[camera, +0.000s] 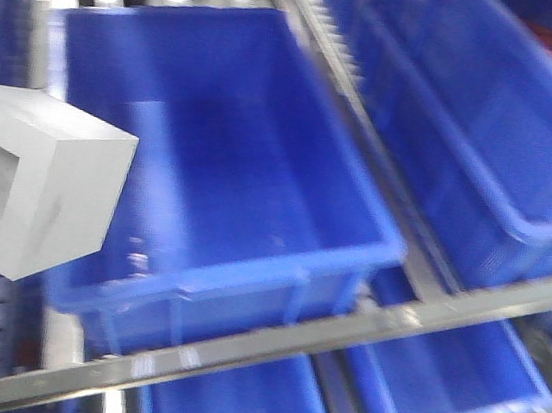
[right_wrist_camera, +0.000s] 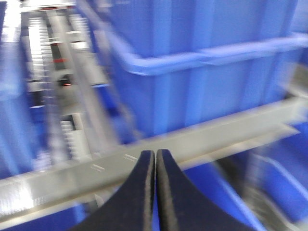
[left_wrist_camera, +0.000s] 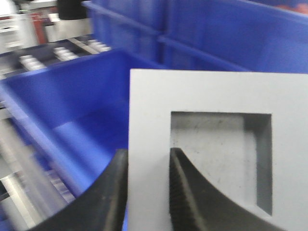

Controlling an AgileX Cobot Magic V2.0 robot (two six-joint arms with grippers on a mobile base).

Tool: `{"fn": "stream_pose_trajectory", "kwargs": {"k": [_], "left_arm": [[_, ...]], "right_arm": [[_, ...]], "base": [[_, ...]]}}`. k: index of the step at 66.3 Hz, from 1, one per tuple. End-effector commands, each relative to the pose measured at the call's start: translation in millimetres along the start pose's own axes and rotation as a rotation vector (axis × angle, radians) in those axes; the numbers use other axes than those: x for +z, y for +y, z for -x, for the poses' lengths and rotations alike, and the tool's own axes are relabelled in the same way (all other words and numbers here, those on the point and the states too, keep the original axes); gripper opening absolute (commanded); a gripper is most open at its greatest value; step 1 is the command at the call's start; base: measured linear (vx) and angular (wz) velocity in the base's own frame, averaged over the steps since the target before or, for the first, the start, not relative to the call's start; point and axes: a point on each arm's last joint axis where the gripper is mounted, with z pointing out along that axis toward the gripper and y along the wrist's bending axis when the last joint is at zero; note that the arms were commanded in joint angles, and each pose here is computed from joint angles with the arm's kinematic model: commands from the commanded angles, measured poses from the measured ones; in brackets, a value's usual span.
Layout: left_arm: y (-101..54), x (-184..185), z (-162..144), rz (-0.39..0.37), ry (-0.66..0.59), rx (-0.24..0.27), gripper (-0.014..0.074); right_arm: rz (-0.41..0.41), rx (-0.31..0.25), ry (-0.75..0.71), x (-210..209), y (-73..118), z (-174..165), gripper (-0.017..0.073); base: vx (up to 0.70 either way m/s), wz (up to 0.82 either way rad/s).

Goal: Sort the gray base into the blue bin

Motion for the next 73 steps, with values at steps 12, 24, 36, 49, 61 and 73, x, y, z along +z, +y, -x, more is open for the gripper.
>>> {"fn": "stream_pose_trajectory", "kwargs": {"k": [12,24,36,49,61,73], "left_arm": [[0.4,-4.4,19.0,0.01,-0.138,-0.025,-0.0006],[0.4,-4.4,19.0,0.01,-0.138,-0.025,-0.0006],[0.4,-4.4,19.0,0.01,-0.138,-0.025,-0.0006],[0.4,-4.4,19.0,0.01,-0.138,-0.025,-0.0006],[0.4,-4.4,19.0,0.01,-0.138,-0.025,-0.0006],[0.4,-4.4,19.0,0.01,-0.138,-0.025,-0.0006]], "right_arm": [[0.0,-0.014,-0.076,-0.3,0.1,6.7,-0.0005],[0.0,-0.014,-0.076,-0.3,0.1,6.7,-0.0005],[0.0,-0.014,-0.076,-0.3,0.1,6.7,-0.0005],[0.0,-0.014,-0.076,-0.3,0.1,6.7,-0.0005],[0.0,-0.014,-0.076,-0.3,0.1,6.7,-0.0005],[0.0,-0.014,-0.076,-0.3,0.1,6.7,-0.0005]], "base": [[0.16,0.67],[0.14,0.55],[0.11,0.42],[0.08,0.29],[0.04,0.16],[0.02,0.06]]}}
